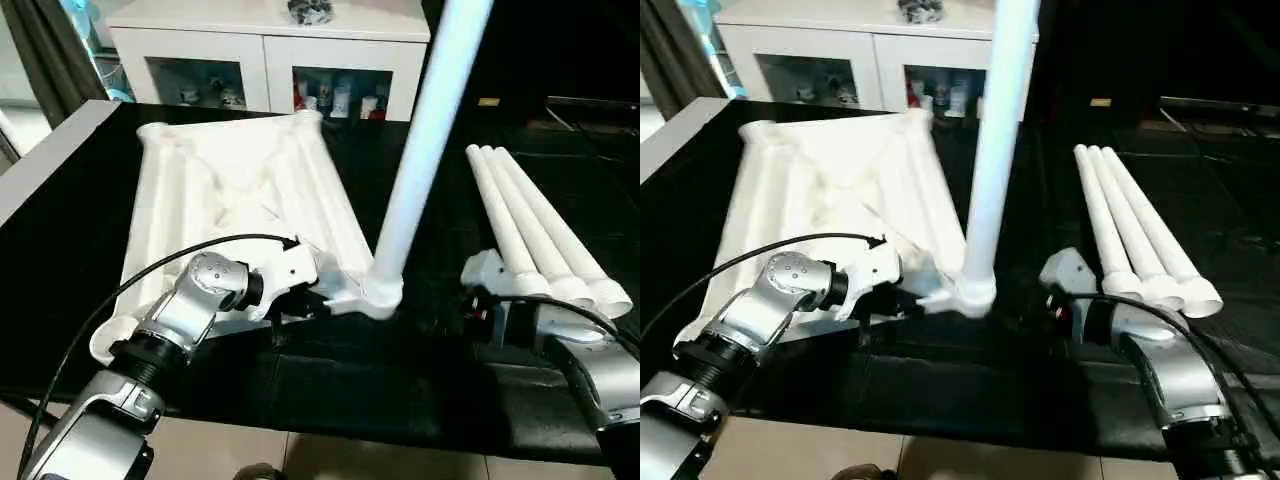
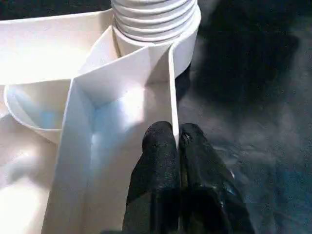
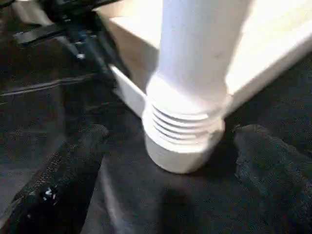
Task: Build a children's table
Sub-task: Rotate leg to tighten
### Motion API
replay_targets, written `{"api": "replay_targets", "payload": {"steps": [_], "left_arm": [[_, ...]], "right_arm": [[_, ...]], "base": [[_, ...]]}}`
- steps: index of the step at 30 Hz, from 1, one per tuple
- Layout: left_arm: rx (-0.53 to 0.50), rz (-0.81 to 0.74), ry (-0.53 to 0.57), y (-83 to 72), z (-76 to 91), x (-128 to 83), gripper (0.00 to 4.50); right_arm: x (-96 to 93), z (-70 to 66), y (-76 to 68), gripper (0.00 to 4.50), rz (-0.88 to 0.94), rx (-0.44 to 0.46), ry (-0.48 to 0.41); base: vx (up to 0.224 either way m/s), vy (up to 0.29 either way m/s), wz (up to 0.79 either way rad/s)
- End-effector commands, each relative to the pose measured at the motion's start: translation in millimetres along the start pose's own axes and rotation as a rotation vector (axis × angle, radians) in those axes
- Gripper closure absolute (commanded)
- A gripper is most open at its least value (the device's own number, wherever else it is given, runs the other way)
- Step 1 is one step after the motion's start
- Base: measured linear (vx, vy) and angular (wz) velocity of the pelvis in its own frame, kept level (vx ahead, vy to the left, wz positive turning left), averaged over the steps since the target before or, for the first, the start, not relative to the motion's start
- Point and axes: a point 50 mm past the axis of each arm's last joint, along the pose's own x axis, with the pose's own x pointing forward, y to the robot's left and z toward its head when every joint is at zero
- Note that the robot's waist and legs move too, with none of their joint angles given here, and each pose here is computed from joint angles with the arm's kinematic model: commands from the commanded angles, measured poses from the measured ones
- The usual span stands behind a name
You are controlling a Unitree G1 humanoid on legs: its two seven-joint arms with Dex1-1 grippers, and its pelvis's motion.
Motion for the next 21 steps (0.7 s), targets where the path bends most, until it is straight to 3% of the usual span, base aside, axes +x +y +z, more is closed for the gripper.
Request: {"api": "replay_targets", "payload": {"steps": [1, 7, 18, 21], "left_arm": [[0.078, -0.094, 0.011, -4.9, 7.2, 5.2, 4.5], [0.117, -0.185, 0.016, -11.5, 6.4, 5.2, 4.5], [0.158, -0.245, 0.019, -14.8, 10.1, 7.4, 4.5], [0.161, -0.25, 0.019, -14.9, 10.5, 7.9, 4.5]], "right_arm": [[0.6, 7.7, -3.2, 0.03, 0.025, -0.036, -0.005], [7.0, 11.4, -7.4, 0.03, 0.07, -0.061, -0.007], [13.7, 10.6, -1.9, 0.03, 0.194, -0.044, 0.0], [14.5, 9.4, -2.1, 0.39, 0.198, -0.039, 0.0]], "base": [[0.0, 0.0, 0.0], [0.0, 0.0, 0.0], [0.0, 0.0, 0.0], [0.0, 0.0, 0.0]]}}
